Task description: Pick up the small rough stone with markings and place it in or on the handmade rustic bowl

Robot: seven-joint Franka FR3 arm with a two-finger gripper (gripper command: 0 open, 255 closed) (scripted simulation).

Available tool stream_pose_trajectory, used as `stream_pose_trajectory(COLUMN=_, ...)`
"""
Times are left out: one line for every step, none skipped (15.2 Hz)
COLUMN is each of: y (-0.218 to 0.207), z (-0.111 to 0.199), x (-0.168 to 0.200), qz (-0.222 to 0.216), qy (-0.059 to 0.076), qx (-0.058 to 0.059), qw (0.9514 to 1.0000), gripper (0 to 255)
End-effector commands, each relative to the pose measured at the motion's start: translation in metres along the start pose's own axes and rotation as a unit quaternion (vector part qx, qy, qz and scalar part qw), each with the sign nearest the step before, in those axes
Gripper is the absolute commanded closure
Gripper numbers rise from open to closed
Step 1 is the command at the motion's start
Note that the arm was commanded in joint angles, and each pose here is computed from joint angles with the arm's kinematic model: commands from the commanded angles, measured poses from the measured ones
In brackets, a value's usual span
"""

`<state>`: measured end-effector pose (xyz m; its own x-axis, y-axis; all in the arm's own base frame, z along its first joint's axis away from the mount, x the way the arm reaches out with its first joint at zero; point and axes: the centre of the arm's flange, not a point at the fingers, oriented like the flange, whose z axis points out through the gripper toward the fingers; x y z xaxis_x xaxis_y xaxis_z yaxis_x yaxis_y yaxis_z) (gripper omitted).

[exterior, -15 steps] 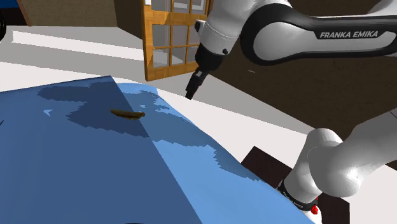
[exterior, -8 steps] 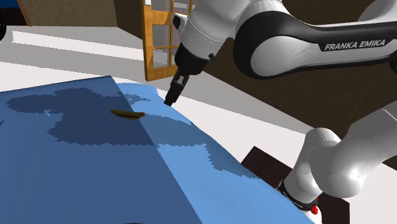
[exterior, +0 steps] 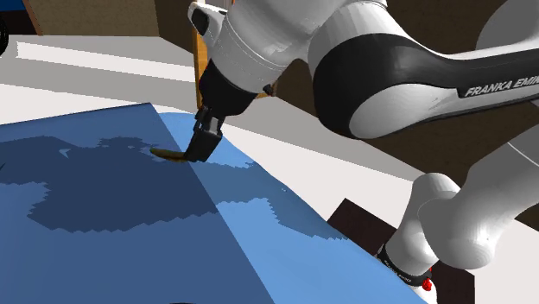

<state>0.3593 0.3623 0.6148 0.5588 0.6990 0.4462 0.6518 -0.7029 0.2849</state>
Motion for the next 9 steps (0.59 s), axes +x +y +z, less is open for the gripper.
stream_pose_trajectory(y=-0.015, z=-0.001, x=0.008, qz=-0.019, qy=0.013, qx=0.001, qw=0.9997, gripper=0)
stream_pose_trajectory(y=-0.015, z=0.005, x=0.008, qz=-0.019, qy=0.013, qx=0.001, qw=0.9997, gripper=0)
stream_pose_trajectory(y=-0.015, z=0.01, x=0.008, qz=-0.019, qy=0.013, qx=0.001, qw=0.9997, gripper=0)
stream_pose_trajectory(y=-0.015, z=0.015, x=0.009, qz=-0.019, qy=0.013, qx=0.001, qw=0.9997, gripper=0)
stream_pose_trajectory(y=-0.015, z=0.02, x=0.009, qz=-0.019, qy=0.013, qx=0.001, qw=0.9997, gripper=0)
stream_pose_trajectory(y=-0.015, z=0.026, x=0.009, qz=-0.019, qy=0.013, qx=0.001, qw=0.9997, gripper=0)
stream_pose_trajectory(y=-0.015, z=0.031, x=0.009, qz=-0.019, qy=0.013, qx=0.001, qw=0.9997, gripper=0)
stream_pose_trajectory(y=-0.015, z=0.039, x=0.009, qz=-0.019, qy=0.013, qx=0.001, qw=0.9997, gripper=0)
stream_pose_trajectory(y=-0.015, z=0.039, x=0.009, qz=-0.019, qy=0.013, qx=0.001, qw=0.9997, gripper=0)
